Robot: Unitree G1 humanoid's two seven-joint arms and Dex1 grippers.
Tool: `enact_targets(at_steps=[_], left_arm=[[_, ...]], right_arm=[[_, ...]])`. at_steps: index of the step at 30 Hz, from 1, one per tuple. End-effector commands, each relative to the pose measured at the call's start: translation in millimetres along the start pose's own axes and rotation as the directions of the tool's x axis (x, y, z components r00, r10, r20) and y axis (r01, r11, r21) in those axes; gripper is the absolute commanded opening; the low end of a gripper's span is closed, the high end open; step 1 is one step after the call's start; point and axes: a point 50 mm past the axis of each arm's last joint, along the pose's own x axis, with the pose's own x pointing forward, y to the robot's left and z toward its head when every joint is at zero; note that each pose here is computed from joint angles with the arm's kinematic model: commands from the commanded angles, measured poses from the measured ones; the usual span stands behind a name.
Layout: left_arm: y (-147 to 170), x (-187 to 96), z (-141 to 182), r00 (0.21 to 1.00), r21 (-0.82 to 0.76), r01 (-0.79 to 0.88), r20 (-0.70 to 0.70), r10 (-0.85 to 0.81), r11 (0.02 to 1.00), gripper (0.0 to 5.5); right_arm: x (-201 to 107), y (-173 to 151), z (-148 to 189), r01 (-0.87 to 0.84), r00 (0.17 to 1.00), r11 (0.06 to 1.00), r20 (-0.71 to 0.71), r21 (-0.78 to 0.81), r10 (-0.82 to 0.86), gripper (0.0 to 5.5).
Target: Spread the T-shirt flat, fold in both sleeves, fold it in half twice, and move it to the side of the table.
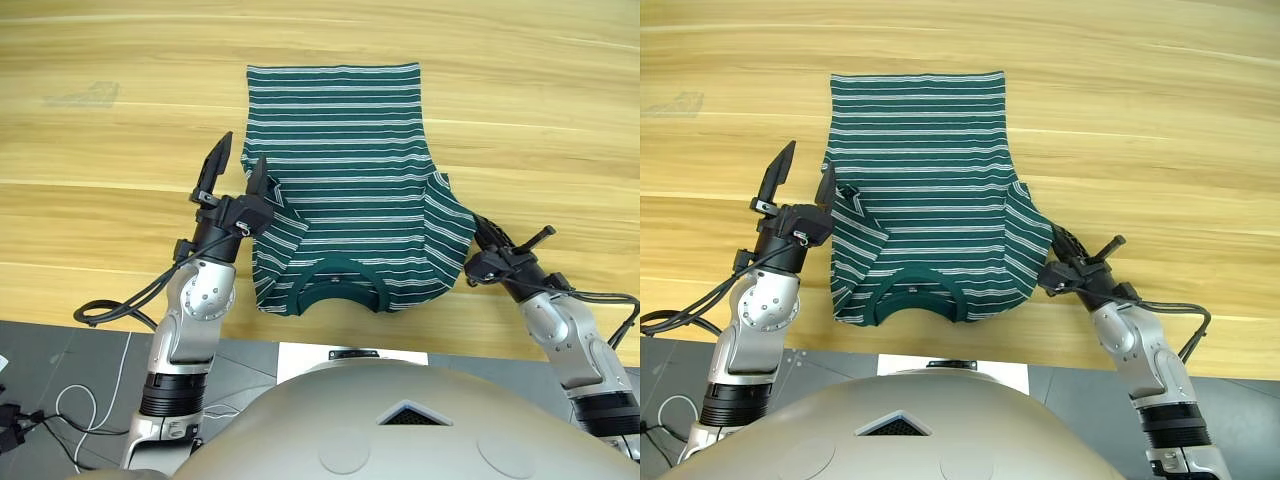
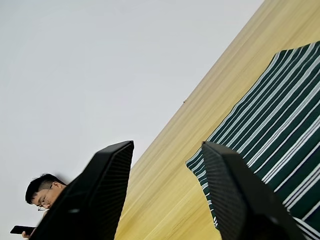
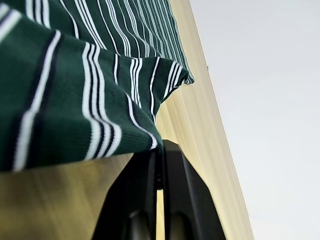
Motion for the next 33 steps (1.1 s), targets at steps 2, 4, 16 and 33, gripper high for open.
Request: enact_targets(at_steps=[2, 4, 16, 33], left_arm=[[-3, -1, -5, 1.000, 0.000, 0.012, -0.020, -0.012, 1.000, 2.56], [-4, 0, -6, 1.000, 0.000, 0.015, -0.024, -0.015, 1.000, 2.56], [-13, 4, -9, 0.999, -0.011, 0.031, -0.025, -0.031, 0.999, 2.56], [-14, 12, -13, 0.994, 0.039, 0.107, -0.001, -0.107, 0.993, 2.56]], right_arm=[[0, -6, 17, 0.024, 0.998, 0.998, 0.062, 0.062, -0.028, 0.02], [3, -10, 29, 0.040, 0.993, 0.996, 0.112, 0.080, -0.048, 0.02], [31, 8, 57, -0.057, 0.965, 0.997, 0.259, 0.049, 0.043, 0.02], [41, 37, 61, -0.288, 0.893, 0.953, 0.333, -0.094, 0.303, 1.55]])
